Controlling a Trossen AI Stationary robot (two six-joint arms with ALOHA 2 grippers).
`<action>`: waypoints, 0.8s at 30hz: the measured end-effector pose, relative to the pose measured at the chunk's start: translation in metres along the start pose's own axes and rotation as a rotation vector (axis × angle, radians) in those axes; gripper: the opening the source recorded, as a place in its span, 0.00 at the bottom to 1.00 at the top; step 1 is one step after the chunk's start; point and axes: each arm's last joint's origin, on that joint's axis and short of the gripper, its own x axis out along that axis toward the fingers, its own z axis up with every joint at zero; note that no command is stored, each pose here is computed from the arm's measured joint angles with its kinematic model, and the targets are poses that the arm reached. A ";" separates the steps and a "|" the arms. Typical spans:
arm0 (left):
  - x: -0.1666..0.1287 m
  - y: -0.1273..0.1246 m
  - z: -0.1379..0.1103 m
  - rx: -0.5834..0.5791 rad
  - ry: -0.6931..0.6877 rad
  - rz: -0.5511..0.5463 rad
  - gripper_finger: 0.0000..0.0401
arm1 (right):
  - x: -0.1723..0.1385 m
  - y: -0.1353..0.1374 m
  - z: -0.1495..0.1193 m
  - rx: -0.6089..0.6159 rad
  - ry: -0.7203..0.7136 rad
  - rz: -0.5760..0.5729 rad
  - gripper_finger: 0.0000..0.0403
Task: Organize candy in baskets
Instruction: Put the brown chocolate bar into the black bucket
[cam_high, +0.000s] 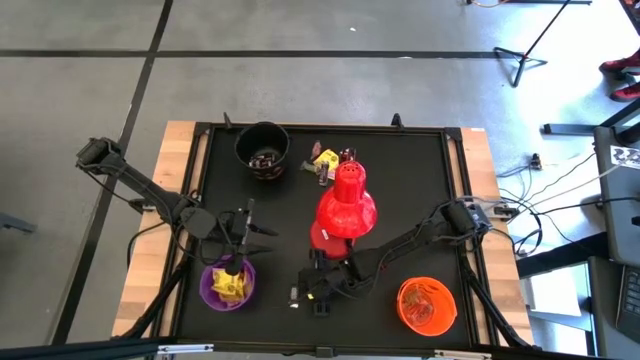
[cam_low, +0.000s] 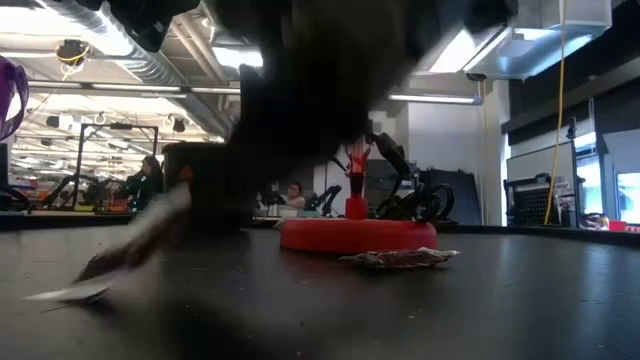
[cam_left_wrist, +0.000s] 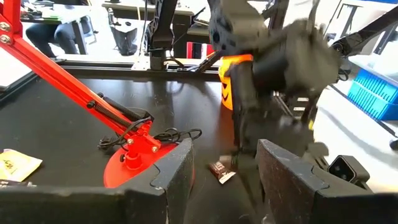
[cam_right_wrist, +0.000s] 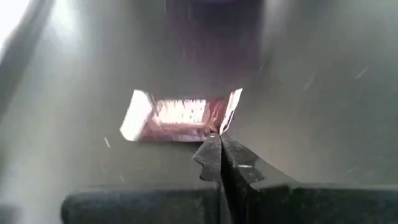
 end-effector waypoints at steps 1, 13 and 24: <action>0.000 0.000 0.000 0.000 0.000 0.000 0.42 | -0.005 0.000 0.005 -0.008 -0.018 0.001 0.00; 0.000 0.000 -0.002 0.009 0.026 -0.012 0.42 | -0.028 -0.002 0.023 -0.050 -0.092 -0.068 0.00; 0.000 0.000 -0.002 0.008 0.025 -0.013 0.42 | -0.024 -0.003 0.020 0.053 -0.071 -0.043 0.03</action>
